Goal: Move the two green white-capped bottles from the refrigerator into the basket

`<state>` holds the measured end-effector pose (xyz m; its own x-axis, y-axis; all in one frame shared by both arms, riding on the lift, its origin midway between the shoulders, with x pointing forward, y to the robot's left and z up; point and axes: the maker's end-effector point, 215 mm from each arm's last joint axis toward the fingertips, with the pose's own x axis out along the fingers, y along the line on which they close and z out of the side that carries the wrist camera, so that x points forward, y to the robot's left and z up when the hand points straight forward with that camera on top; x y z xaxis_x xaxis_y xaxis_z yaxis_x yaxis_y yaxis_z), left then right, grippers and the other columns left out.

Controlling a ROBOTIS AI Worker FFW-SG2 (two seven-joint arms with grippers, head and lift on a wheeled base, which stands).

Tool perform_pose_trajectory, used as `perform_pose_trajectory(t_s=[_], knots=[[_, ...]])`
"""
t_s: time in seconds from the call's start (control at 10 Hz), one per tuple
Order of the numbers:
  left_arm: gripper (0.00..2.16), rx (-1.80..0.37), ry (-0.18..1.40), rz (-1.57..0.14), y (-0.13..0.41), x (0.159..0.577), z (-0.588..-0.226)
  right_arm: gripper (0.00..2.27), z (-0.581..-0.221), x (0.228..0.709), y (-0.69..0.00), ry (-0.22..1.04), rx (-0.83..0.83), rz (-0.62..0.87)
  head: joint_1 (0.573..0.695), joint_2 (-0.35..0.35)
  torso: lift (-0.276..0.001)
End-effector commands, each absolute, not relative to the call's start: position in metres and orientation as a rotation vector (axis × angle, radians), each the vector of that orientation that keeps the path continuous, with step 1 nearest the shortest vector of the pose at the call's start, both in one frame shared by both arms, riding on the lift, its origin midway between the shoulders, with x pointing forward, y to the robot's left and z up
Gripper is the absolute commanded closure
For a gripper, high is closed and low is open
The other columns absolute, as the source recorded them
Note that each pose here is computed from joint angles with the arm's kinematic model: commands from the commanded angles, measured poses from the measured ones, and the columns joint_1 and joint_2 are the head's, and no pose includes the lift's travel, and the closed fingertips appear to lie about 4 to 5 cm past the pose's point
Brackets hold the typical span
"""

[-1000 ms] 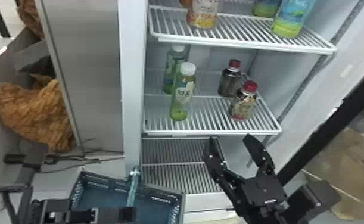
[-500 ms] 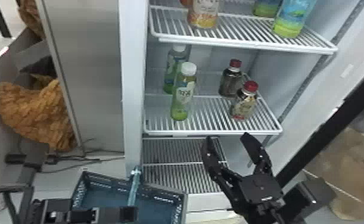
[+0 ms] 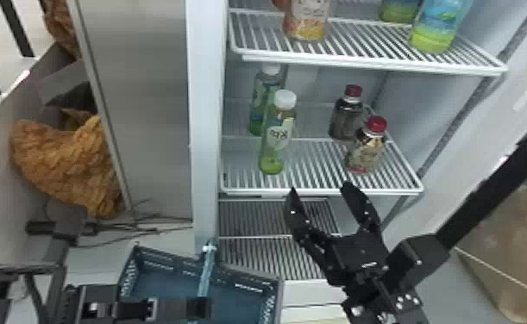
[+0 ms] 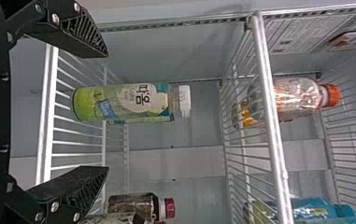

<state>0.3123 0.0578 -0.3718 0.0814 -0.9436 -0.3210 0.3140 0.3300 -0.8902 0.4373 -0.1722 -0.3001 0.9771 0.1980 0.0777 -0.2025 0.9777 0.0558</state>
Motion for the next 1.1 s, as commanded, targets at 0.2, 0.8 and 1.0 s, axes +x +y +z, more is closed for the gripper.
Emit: perform_pose_trajectory(t_s=[0.2, 0.8, 1.0], knots=[[1.17, -0.734, 1.090, -1.084, 0.057, 0.313, -0.371, 0.10, -0.302, 0.475, -0.168, -0.114, 0.031, 0.214, 0.695, -0.171, -0.263], [1.17, -0.725, 1.090, -1.086, 0.056, 0.314, -0.371, 0.10, -0.310, 0.550, -0.164, -0.127, -0.033, 0.211, 0.695, -0.150, -0.263], [1.17, -0.722, 1.088, -1.085, 0.056, 0.315, -0.371, 0.09, -0.314, 0.567, -0.153, -0.121, -0.038, 0.232, 0.695, -0.139, -0.263]])
